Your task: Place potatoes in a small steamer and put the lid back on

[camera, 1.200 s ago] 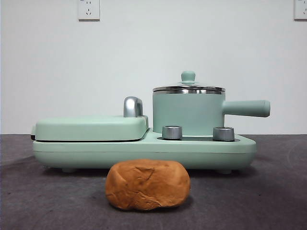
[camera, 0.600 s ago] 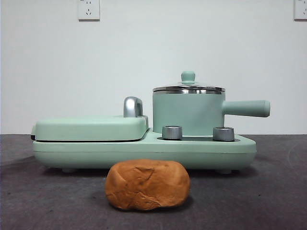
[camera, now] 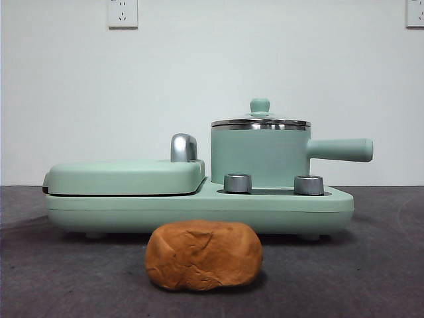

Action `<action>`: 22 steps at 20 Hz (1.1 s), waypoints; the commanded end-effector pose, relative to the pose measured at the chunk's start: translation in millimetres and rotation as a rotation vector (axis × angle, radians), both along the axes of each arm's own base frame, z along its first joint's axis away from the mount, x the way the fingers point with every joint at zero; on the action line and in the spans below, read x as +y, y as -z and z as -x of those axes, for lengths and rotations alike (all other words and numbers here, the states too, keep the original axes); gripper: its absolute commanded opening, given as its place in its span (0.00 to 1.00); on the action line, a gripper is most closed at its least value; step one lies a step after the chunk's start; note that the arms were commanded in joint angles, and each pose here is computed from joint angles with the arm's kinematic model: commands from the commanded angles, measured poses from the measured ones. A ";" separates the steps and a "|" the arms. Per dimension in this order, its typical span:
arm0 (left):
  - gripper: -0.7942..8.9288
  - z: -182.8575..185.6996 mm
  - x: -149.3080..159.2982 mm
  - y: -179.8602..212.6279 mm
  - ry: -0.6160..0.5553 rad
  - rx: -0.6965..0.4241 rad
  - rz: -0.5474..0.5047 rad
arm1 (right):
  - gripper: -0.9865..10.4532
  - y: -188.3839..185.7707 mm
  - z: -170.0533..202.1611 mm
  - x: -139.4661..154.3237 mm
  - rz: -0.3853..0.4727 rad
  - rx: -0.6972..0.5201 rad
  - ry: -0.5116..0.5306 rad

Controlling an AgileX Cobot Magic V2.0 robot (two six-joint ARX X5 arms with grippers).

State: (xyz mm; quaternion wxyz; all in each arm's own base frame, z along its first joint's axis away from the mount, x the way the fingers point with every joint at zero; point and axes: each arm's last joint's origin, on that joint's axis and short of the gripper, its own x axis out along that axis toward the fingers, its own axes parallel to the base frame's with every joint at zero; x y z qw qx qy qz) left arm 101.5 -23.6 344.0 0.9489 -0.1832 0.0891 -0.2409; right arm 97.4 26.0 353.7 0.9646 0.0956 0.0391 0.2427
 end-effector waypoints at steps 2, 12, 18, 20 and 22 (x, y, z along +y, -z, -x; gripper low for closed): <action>0.10 -7.7 -4.3 -4.9 0.069 -0.022 -0.214 | 0.10 2.0 -12.1 4.2 0.253 -0.001 -0.055; 0.10 -17.5 -18.5 6.3 0.269 -0.030 -0.568 | 0.10 21.2 -16.4 23.0 0.562 0.035 -0.191; 0.17 -15.8 -23.9 10.6 0.352 -0.065 -0.666 | 0.20 26.5 -14.3 25.6 0.615 0.066 -0.223; 0.26 -14.7 -24.2 9.6 0.354 -0.075 -0.664 | 0.29 28.1 -13.6 25.2 0.616 0.086 -0.224; 0.32 -14.4 -24.3 9.5 0.355 -0.077 -0.663 | 0.31 29.6 -12.9 24.9 0.621 0.103 -0.228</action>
